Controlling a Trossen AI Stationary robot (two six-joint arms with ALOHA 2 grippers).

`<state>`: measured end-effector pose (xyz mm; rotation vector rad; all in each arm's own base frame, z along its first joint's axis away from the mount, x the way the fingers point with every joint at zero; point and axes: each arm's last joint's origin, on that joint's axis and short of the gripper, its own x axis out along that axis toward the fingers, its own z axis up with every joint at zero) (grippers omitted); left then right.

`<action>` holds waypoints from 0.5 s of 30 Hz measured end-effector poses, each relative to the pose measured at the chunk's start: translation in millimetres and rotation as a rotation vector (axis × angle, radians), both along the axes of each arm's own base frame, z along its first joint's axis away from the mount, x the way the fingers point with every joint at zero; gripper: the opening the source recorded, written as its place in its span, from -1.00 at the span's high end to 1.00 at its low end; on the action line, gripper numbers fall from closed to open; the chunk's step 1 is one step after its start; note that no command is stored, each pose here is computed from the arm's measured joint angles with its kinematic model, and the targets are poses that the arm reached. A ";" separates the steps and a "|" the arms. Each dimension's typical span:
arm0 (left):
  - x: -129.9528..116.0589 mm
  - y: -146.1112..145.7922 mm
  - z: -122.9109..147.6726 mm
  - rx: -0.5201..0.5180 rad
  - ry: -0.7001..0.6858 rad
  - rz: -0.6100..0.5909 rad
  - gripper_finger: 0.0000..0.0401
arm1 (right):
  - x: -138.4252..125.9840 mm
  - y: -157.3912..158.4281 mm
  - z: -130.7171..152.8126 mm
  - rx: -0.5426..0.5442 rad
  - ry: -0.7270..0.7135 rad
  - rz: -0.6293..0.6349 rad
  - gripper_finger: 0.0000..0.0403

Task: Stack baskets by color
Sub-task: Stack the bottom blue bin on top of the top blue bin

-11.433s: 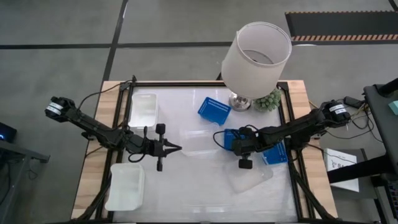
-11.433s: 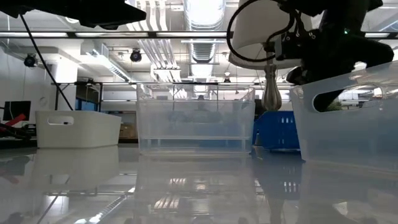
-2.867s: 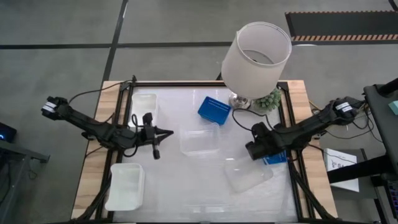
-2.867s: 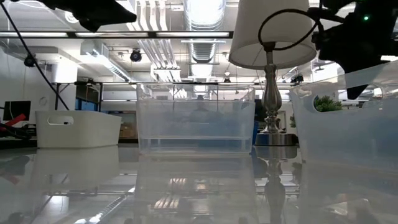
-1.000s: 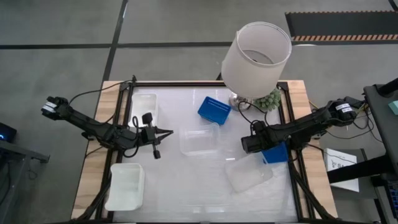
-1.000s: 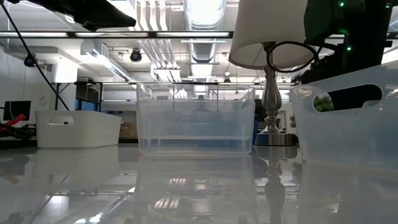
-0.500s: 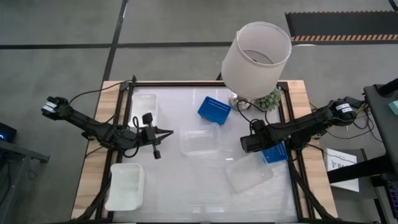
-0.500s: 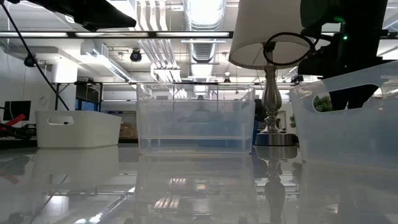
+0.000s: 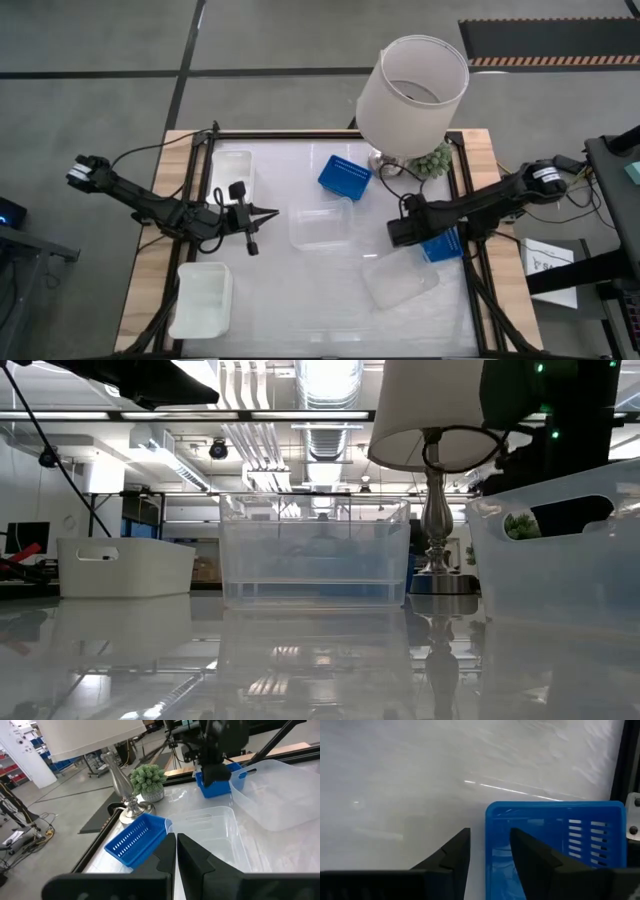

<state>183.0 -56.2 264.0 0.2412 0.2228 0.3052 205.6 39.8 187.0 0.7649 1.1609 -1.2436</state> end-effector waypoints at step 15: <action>1.0 0.3 -0.5 0.005 0.002 0.023 1.00 | 11.2 0.5 -21.9 -0.023 0.095 0.027 0.66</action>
